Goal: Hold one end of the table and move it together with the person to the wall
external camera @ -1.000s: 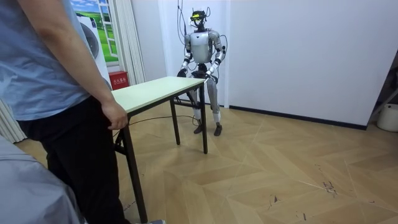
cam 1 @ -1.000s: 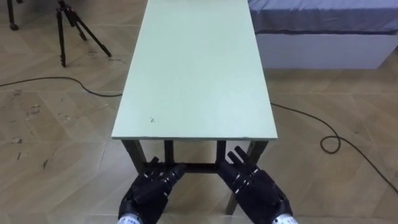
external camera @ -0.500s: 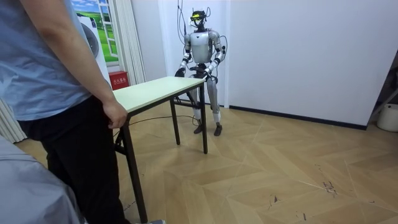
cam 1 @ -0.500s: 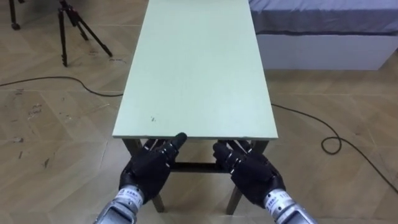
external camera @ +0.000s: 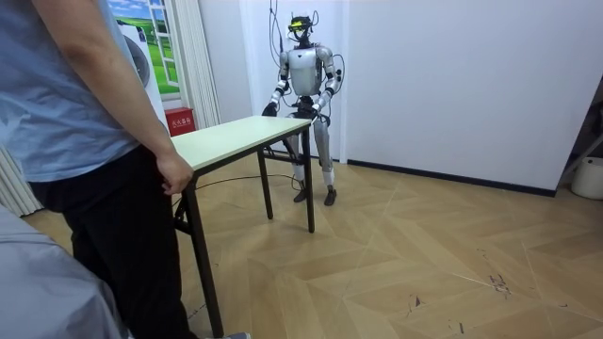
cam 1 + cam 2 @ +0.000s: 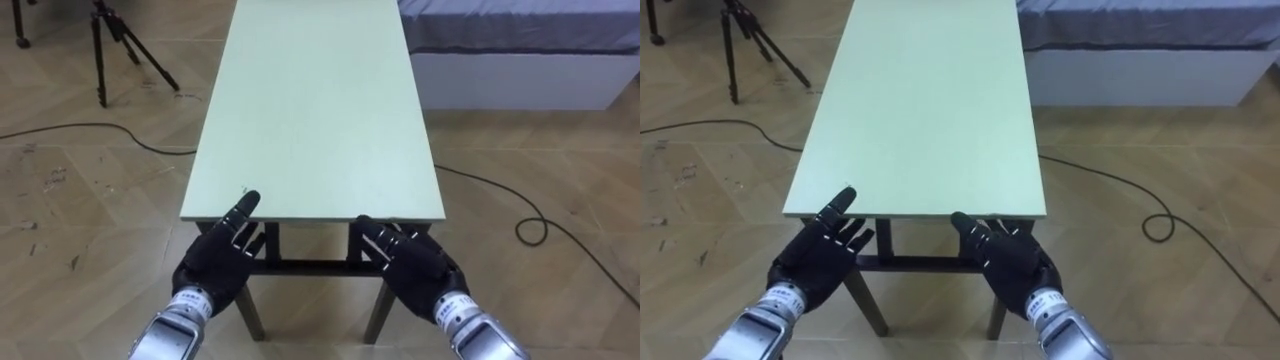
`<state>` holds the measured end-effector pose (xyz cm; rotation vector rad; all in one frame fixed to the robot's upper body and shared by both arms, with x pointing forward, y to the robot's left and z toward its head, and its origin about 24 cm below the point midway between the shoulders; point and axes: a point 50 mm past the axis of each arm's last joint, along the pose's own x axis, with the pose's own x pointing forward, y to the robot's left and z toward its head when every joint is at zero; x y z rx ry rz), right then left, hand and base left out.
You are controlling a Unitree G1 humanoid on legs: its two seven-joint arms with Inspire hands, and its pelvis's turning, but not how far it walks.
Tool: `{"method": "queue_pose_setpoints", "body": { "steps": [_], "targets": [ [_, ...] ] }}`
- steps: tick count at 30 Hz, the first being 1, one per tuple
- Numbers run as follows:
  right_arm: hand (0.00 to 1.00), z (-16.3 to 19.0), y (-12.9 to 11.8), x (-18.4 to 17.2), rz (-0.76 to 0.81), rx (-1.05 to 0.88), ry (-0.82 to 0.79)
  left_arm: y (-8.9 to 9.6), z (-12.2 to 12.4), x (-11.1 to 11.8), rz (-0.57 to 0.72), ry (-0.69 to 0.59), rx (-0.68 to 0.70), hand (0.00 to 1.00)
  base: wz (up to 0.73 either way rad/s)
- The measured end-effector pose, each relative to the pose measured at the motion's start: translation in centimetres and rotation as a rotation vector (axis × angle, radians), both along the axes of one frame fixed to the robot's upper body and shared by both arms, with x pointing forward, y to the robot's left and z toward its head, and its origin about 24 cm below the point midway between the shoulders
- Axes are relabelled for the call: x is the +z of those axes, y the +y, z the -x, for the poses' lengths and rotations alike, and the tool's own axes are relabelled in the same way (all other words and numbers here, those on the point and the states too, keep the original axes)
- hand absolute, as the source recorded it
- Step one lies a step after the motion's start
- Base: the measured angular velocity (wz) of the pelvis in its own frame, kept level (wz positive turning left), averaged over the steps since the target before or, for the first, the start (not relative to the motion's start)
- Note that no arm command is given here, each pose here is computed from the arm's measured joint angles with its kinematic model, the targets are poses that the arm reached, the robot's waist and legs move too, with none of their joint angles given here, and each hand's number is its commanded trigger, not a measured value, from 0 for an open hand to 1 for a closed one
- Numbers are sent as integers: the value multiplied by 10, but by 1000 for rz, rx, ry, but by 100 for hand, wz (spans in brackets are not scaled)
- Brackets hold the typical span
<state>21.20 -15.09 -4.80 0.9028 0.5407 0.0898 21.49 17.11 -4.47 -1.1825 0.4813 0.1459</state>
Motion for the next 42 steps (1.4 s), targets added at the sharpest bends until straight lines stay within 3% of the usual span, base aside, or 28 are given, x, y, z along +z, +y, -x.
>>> {"method": "queue_pose_setpoints", "body": {
  "steps": [22,42],
  "targets": [
    [0,-5,4,5,-329,-197,100,0,2,-4,105,112,53,0,-1],
    [0,-6,8,5,-405,-239,101,-3,1,-4,134,118,88,0,0]
  ]
}}
